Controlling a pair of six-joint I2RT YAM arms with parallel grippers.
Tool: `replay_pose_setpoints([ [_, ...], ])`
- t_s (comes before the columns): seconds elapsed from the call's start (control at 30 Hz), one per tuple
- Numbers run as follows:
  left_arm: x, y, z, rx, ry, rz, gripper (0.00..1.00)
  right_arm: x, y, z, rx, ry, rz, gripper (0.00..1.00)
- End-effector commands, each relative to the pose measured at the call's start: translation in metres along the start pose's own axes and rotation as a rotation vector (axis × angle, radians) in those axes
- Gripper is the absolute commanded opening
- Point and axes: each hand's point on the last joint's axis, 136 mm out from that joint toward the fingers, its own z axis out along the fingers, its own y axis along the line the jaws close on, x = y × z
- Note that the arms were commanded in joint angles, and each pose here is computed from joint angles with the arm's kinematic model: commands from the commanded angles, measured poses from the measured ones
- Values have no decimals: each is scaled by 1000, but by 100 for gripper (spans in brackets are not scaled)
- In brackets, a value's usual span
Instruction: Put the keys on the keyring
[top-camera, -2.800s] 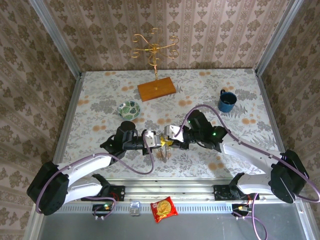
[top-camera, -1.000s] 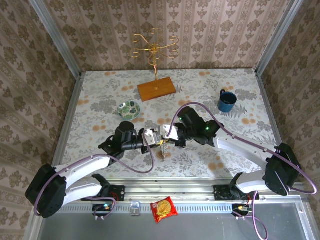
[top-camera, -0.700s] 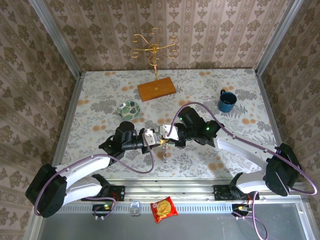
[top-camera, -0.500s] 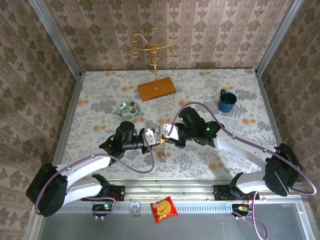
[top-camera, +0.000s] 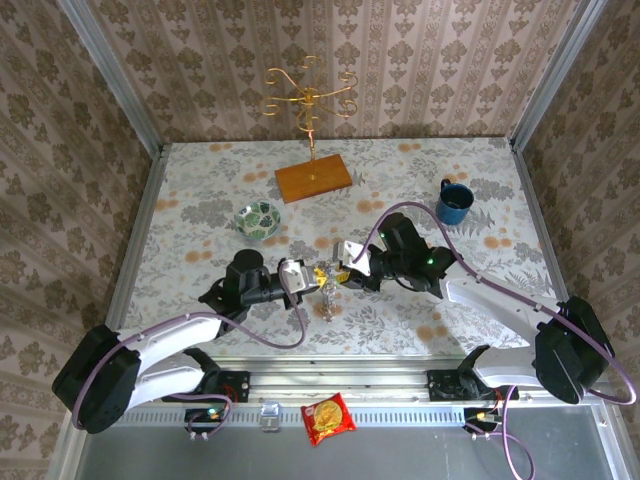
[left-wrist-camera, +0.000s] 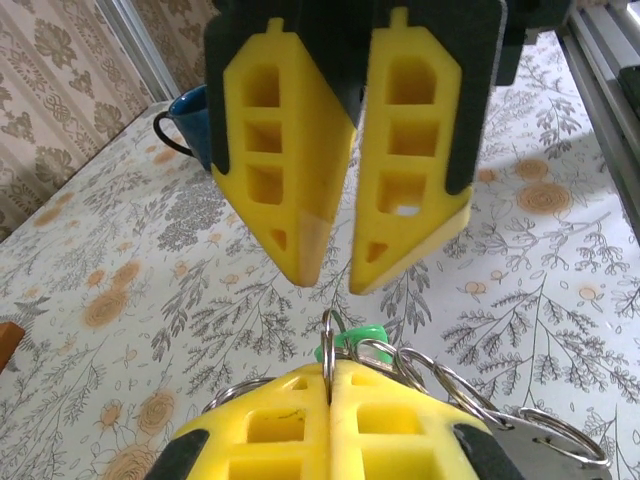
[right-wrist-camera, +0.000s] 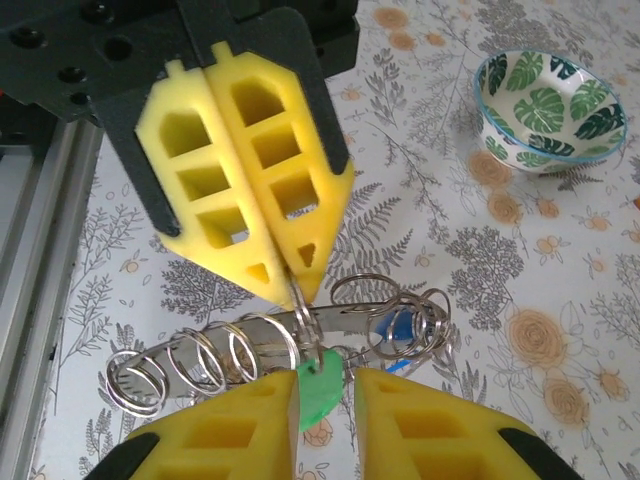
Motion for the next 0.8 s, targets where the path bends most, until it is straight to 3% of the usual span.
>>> replay_pose_setpoints([
  [0.0, -23, 4, -2, -3, -99, 11, 0, -7, 6, 2, -39, -42, 5, 23],
  [0.47, -22, 2, -2, 19, -95, 12, 0, -10, 2, 3, -28, -41, -10, 15],
  [0.77, -21, 1, -1, 25, -86, 24, 0, -13, 2, -2, -21, -43, -16, 21],
])
